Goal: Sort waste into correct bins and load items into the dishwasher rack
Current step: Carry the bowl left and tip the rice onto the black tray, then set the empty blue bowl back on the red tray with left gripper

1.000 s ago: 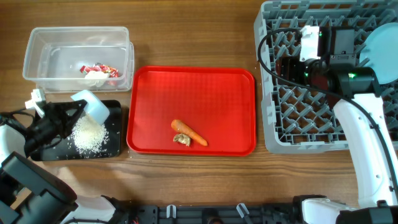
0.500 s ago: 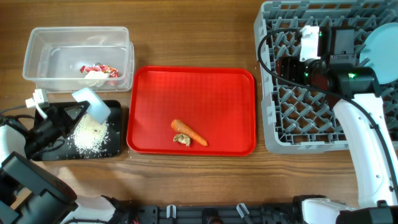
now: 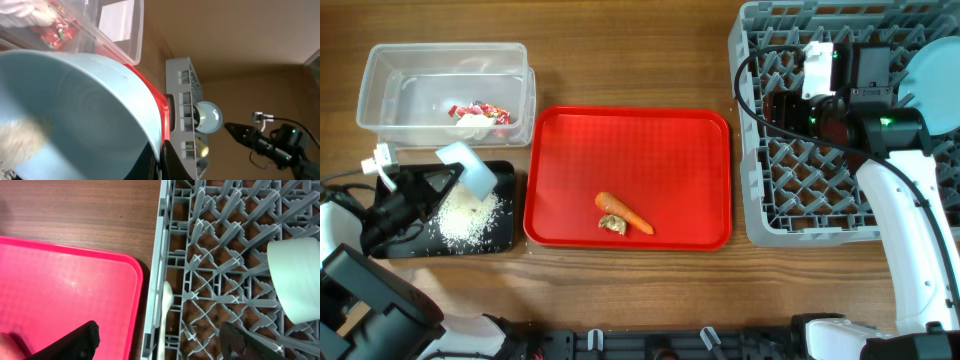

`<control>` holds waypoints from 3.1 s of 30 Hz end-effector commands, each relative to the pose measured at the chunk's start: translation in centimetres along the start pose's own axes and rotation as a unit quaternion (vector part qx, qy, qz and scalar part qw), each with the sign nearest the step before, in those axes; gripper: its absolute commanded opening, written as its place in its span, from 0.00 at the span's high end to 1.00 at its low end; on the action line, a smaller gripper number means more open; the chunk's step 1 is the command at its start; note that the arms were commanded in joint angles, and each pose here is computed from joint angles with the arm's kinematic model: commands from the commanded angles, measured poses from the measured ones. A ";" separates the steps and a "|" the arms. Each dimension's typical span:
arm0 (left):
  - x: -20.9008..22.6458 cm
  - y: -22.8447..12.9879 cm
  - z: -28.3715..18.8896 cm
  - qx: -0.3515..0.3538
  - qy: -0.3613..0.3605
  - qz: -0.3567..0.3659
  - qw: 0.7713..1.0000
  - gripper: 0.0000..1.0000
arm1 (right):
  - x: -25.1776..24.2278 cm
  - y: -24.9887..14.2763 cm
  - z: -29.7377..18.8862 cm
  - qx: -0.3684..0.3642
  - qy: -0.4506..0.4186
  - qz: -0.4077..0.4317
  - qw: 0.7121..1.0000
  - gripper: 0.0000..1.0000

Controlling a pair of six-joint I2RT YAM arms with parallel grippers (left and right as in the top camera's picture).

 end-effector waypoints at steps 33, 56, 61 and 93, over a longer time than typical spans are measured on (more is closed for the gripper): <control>-1.7 -0.4 1.1 0.016 -0.029 -0.020 0.999 0.96 | -0.1 -0.2 -0.1 0.006 -0.017 0.000 1.000 0.21; -13.3 -5.0 21.8 0.165 0.130 0.248 0.946 0.96 | -0.3 -0.6 -0.1 0.018 -0.022 0.003 1.000 0.21; -14.1 -9.1 25.7 0.169 0.192 0.323 0.911 0.95 | -0.3 -0.7 -0.1 0.021 -0.022 0.004 1.000 0.21; -14.4 -6.7 16.4 0.142 0.324 0.259 0.899 0.19 | 8.3 -0.8 5.9 0.066 0.164 -0.020 0.984 0.24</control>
Point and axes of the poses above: each gripper's point midway between its finger pads, its own z axis out along the fingers, its own x axis along the line the jaws close on, y = z × x, the point moved 10 cm from there along -z, back along the fingers, and after that the axes turned 5 degrees about z, right-handed, at the moved point
